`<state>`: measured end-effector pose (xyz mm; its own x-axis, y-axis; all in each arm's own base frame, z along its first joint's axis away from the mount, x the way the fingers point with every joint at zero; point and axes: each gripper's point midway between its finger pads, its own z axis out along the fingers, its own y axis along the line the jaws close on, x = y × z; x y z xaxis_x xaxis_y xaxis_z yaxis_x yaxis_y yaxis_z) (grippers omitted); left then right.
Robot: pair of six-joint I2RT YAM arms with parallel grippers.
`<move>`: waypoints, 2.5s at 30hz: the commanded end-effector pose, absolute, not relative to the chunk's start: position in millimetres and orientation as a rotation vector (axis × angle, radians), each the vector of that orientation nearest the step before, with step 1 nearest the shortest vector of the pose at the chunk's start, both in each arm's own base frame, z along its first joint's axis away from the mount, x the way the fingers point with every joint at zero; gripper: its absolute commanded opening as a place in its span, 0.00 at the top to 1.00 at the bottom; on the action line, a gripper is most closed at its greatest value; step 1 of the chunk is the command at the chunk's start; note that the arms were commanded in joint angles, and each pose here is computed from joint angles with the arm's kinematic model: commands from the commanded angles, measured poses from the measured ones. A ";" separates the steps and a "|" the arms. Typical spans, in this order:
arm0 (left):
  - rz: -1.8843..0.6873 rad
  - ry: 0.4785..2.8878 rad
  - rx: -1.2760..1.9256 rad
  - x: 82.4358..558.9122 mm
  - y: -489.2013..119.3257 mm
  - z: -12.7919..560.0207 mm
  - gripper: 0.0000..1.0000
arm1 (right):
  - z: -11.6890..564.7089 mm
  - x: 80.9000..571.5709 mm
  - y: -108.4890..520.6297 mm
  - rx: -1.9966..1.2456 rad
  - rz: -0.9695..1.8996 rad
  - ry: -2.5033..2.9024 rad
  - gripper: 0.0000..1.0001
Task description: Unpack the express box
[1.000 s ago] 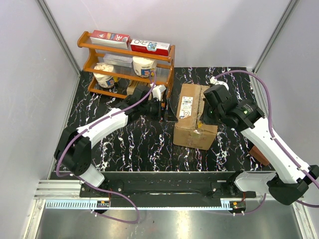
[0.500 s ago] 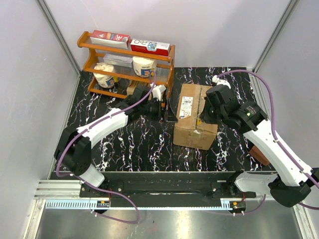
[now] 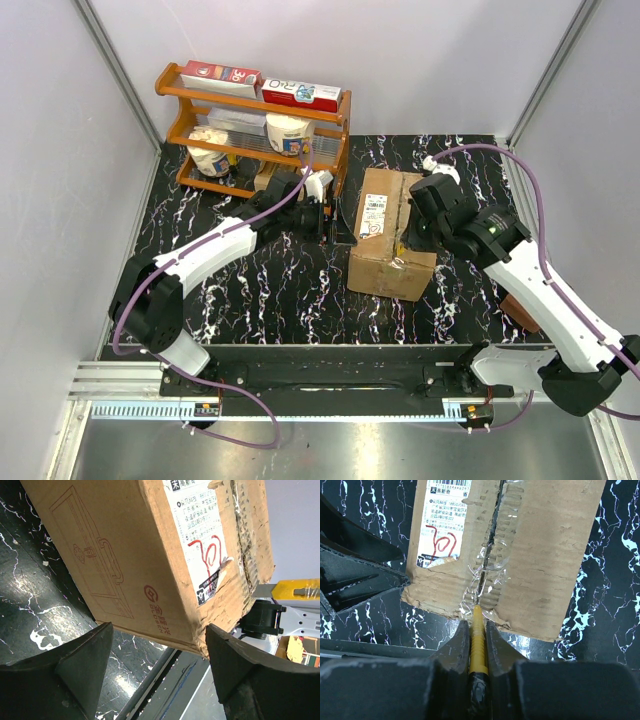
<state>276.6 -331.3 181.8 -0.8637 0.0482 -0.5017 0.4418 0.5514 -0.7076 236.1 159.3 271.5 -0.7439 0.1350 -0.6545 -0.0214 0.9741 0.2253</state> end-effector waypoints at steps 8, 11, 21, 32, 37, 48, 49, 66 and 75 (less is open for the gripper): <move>-1.265 2.298 0.416 282.9 -337.2 195.2 0.22 | 267.1 245.7 154.7 0.083 0.236 2.363 1.00; -1.267 2.308 0.416 282.2 -337.2 192.5 0.22 | 265.0 247.3 157.0 0.098 0.250 2.355 1.00; -1.282 2.342 0.425 275.3 -337.2 181.5 0.23 | 277.7 254.3 164.7 0.229 0.367 2.262 1.00; -1.292 2.342 0.436 272.3 -338.7 180.5 0.31 | 257.4 255.2 163.8 0.219 0.309 2.317 1.00; -1.297 2.345 0.436 272.5 -340.3 179.8 0.33 | 244.6 250.7 170.0 0.158 0.293 2.356 1.00; -1.279 2.340 0.425 275.1 -339.2 180.4 0.34 | 244.1 242.1 176.4 0.064 0.204 2.291 1.00; -1.278 2.339 0.426 274.8 -339.4 180.9 0.34 | 250.2 242.2 175.2 0.067 0.209 2.279 1.00; -1.242 2.339 0.425 276.4 -335.1 181.1 0.34 | 309.1 239.4 173.3 0.064 0.270 2.223 1.00; -1.228 2.339 0.429 274.5 -332.7 180.2 0.39 | 279.1 247.3 172.6 0.094 0.176 2.266 1.00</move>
